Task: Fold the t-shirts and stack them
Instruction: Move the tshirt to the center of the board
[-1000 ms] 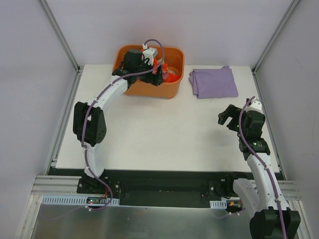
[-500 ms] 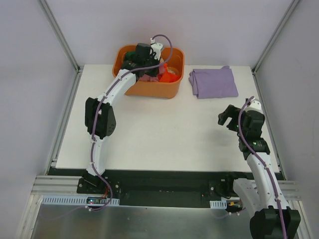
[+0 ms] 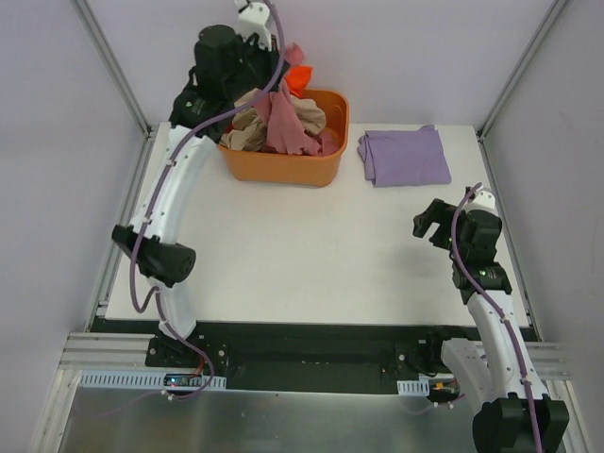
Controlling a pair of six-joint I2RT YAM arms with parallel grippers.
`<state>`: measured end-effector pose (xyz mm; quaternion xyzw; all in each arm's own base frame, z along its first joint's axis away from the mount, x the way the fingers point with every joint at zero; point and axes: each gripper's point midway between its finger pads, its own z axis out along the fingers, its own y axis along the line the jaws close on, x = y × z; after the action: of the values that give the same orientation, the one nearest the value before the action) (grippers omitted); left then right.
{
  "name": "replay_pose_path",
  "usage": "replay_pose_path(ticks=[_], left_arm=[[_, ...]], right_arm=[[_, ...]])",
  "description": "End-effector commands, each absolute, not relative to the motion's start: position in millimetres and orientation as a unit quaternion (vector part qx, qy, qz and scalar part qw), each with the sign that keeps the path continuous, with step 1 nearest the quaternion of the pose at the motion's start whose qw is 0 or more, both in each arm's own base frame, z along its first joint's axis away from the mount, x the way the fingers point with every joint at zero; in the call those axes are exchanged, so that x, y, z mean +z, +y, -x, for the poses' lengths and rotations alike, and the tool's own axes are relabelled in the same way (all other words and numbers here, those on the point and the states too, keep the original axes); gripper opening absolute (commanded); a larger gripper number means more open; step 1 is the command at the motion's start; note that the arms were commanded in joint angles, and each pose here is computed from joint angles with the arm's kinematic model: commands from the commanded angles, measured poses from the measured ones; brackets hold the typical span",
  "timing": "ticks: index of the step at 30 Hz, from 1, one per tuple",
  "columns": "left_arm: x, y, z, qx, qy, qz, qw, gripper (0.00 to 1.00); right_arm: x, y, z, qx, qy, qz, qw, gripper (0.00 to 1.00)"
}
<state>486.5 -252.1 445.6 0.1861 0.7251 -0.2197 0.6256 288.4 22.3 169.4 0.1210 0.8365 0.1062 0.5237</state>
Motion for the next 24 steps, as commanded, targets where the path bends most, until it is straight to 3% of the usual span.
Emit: replay_pose_path(ticks=[1,8,16,24], left_arm=[[610,-234,-391,-0.267,0.568,-0.188,0.755,0.0],[663,-226,-334,-0.303,0.501,-0.188,0.788,0.0],[680,-257,-254,-0.41,0.449,-0.267,0.747,0.0],[714,-244,-215,-0.43,0.392,-0.262,0.77,0.0]], right_arm=[[200,21,-293,0.11,0.814,-0.116,0.559,0.96],[201,22,-294,0.113,0.81,-0.117,0.563,0.96],[203,26,-294,0.123,0.809,-0.112,0.564,0.96],[207,27,-293,0.128,0.803,-0.108,0.572,0.96]])
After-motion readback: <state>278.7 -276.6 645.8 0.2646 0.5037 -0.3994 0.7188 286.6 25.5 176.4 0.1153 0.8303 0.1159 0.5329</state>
